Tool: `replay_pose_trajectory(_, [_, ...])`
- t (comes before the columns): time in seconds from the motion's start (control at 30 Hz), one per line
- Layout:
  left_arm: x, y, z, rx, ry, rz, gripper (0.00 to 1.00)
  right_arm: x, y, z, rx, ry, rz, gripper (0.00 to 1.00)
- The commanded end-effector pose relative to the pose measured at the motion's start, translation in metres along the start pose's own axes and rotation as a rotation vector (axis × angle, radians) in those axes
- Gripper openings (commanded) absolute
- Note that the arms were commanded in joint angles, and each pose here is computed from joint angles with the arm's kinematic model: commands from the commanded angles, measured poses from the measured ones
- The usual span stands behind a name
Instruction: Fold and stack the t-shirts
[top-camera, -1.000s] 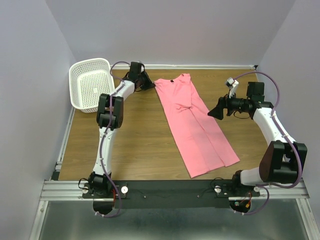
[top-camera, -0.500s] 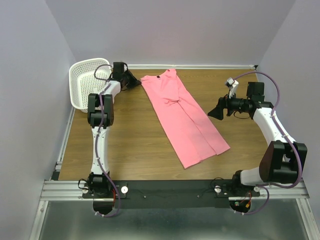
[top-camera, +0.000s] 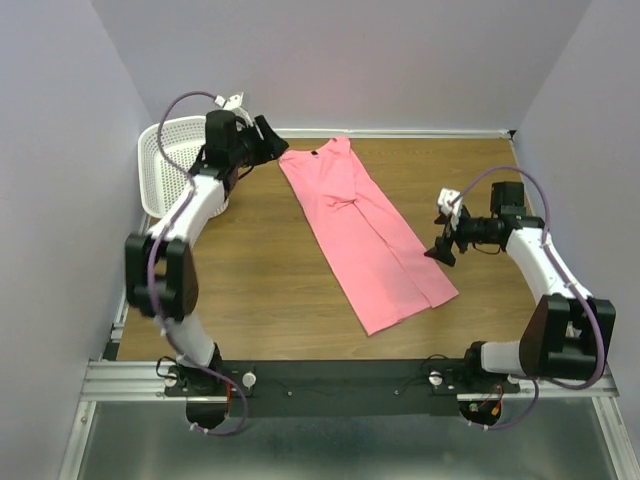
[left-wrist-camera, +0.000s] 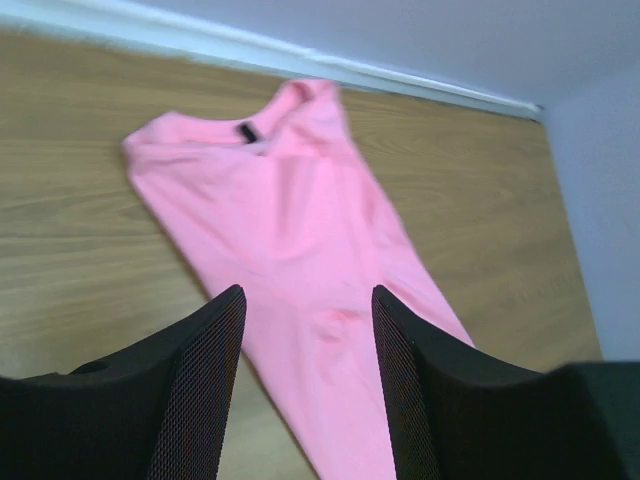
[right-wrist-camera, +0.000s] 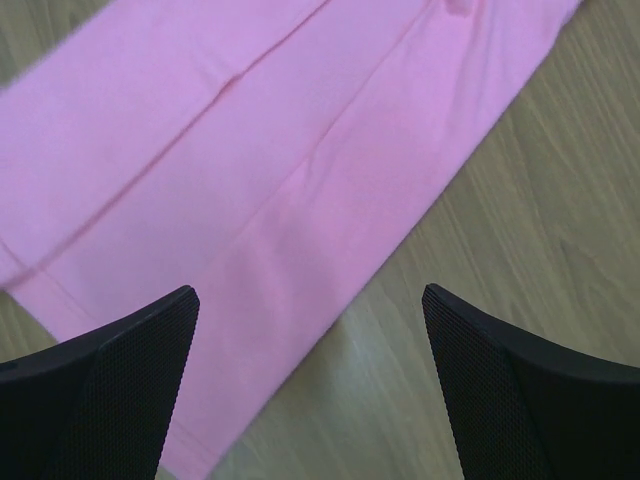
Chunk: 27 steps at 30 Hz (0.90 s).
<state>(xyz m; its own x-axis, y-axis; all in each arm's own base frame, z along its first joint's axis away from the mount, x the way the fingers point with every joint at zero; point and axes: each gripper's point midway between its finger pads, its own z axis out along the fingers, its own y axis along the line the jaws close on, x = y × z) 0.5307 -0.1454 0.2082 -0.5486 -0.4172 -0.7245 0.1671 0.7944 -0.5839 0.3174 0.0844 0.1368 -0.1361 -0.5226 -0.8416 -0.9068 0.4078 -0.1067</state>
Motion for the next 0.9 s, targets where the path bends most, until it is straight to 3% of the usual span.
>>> replay_pose_trajectory(0.0, [0.044,-0.138,-0.07,0.195,-0.153,0.707,0.66,0.042,0.042,0.002,-0.112,0.055,-0.583,1.0])
replay_pose_trajectory(0.03, [0.074,-0.146,-0.093,0.181,-0.154,0.768,0.66,0.05,0.051,0.004,-0.159,0.058,-0.613,1.0])
replay_pose_trajectory(0.07, [0.108,-0.186,-0.12,0.289,-0.155,0.829,0.66,0.055,0.065,0.0,-0.244,0.07,-0.649,1.0])
replay_pose_trajectory(0.1, [0.151,-0.177,-0.128,0.303,-0.083,0.839,0.66,0.057,0.07,-0.003,-0.293,0.082,-0.643,0.98])
replay_pose_trajectory(0.17, [0.185,-0.18,-0.147,0.322,-0.053,0.838,0.66,0.073,0.085,-0.007,-0.449,0.114,-0.584,0.95])
replay_pose_trajectory(0.2, [0.226,-0.186,-0.169,0.384,-0.009,0.835,0.65,0.072,0.095,-0.016,-0.538,0.11,-0.575,0.89])
replay_pose_trajectory(0.37, [0.307,-0.2,-0.215,0.53,0.081,0.814,0.65,0.1,0.111,-0.017,-0.604,0.164,-0.622,0.86])
replay_pose_trajectory(0.5, [0.354,-0.202,-0.22,0.55,0.135,0.843,0.6,0.112,0.101,-0.017,-0.585,0.231,-0.615,0.79])
replay_pose_trajectory(0.6, [0.4,-0.199,-0.2,0.521,0.242,0.938,0.59,0.12,0.1,-0.018,-0.6,0.261,-0.607,0.74])
replay_pose_trajectory(0.87, [0.439,-0.198,-0.163,0.425,0.304,1.002,0.58,0.126,0.097,-0.019,-0.577,0.267,-0.566,0.7])
